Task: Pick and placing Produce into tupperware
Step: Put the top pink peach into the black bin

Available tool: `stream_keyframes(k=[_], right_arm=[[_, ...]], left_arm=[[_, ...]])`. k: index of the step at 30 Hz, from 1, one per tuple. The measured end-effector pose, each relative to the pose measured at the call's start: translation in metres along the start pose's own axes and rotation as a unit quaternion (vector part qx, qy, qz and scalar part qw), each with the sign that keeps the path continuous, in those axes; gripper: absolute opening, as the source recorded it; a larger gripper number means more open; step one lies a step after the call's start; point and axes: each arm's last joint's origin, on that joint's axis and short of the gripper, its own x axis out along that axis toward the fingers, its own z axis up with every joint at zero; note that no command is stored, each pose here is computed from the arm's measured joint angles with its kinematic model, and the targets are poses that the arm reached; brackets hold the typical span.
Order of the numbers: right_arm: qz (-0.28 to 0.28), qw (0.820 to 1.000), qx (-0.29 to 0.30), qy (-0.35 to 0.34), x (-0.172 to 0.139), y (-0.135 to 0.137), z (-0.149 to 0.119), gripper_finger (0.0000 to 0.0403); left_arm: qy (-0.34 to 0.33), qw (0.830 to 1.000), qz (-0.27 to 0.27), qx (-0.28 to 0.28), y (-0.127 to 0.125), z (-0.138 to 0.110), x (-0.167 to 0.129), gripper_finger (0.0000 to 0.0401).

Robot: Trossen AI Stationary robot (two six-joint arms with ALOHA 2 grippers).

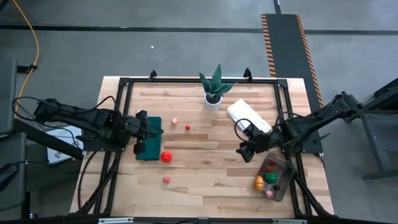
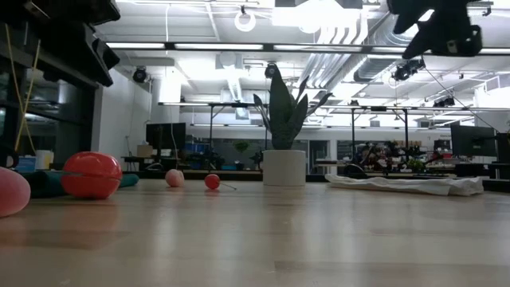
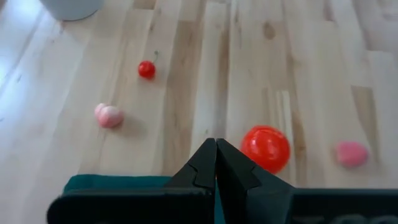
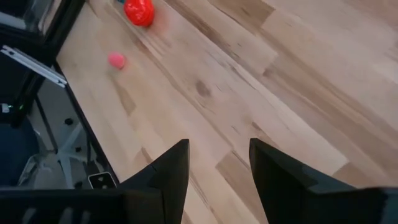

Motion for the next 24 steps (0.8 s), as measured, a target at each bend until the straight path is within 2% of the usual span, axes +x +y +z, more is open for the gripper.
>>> stream_keyframes(k=[4, 7, 16, 24], right_arm=[[0.008, 1.000, -0.011, 0.004, 0.002, -0.001, 0.008, 0.0158], [0.008, 1.000, -0.019, 0.006, 0.003, -0.004, 0.012, 0.0158], [0.005, 1.000, -0.028, 0.002, 0.004, -0.008, 0.022, 0.0158], [0.003, 1.000, -0.031, -0.001, 0.005, -0.011, 0.029, 0.0158]], left_arm=[[0.000, 0.999, 0.018, -0.031, 0.011, 0.002, 0.001, 0.0003], [0.003, 0.999, 0.019, -0.043, 0.021, 0.003, 0.002, 0.0018], [0.002, 0.998, 0.042, -0.045, 0.045, 0.007, 0.007, 0.0097], [0.010, 0.999, 0.030, -0.035, 0.067, 0.013, 0.023, 0.0113]])
